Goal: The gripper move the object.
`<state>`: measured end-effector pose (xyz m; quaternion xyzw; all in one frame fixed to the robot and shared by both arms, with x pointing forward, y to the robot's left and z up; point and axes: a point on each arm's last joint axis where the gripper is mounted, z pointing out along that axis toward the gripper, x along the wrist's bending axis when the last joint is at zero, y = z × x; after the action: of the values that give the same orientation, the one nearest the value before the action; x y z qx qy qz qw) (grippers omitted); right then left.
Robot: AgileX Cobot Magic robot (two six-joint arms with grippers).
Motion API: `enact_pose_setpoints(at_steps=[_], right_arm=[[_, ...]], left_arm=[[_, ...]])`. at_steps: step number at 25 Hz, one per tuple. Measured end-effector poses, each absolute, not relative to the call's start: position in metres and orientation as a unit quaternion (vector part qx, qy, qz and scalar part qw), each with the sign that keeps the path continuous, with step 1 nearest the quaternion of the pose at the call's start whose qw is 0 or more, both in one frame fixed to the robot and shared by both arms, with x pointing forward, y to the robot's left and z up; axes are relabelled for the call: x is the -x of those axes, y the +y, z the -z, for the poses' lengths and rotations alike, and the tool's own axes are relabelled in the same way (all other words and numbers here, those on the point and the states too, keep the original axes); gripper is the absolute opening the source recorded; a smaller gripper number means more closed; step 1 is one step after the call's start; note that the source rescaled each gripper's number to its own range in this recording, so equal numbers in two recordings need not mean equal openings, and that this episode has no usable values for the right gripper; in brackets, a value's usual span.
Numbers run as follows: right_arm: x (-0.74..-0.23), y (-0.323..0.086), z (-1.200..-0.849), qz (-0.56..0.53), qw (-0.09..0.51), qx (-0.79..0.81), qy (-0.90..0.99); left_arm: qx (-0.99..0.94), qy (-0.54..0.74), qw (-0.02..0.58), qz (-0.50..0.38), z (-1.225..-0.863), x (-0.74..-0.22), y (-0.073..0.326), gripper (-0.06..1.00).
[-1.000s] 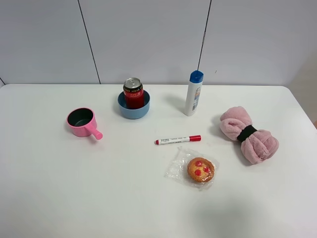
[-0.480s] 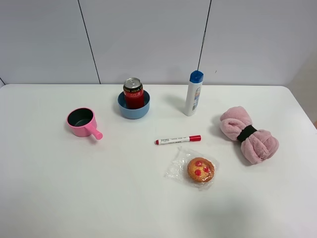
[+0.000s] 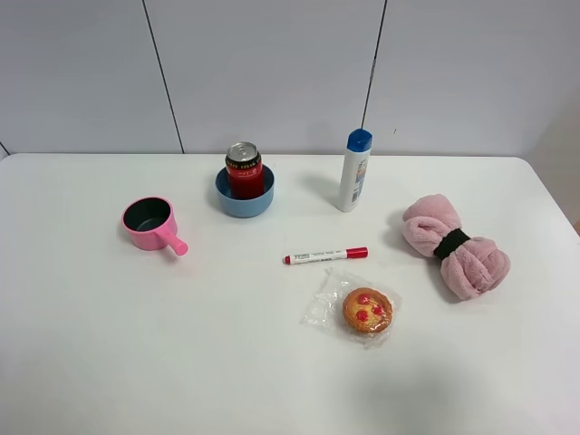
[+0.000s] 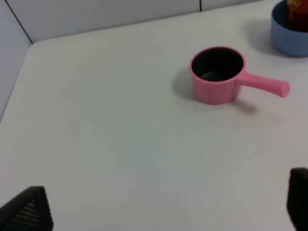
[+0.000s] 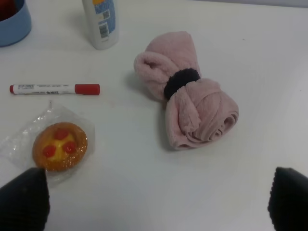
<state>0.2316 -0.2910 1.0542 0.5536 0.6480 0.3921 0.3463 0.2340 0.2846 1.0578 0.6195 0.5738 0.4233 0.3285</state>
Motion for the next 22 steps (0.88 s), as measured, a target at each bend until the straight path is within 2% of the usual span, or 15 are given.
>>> enact_pose_setpoints(at_steps=[22], right_arm=[[-0.2316,-0.2910,-1.0542,-0.392,0.346,-0.554,0.648]], left_arm=[[-0.618,0.575,0.331,-0.421,-1.0577,-0.2340,0.2843,0.99]])
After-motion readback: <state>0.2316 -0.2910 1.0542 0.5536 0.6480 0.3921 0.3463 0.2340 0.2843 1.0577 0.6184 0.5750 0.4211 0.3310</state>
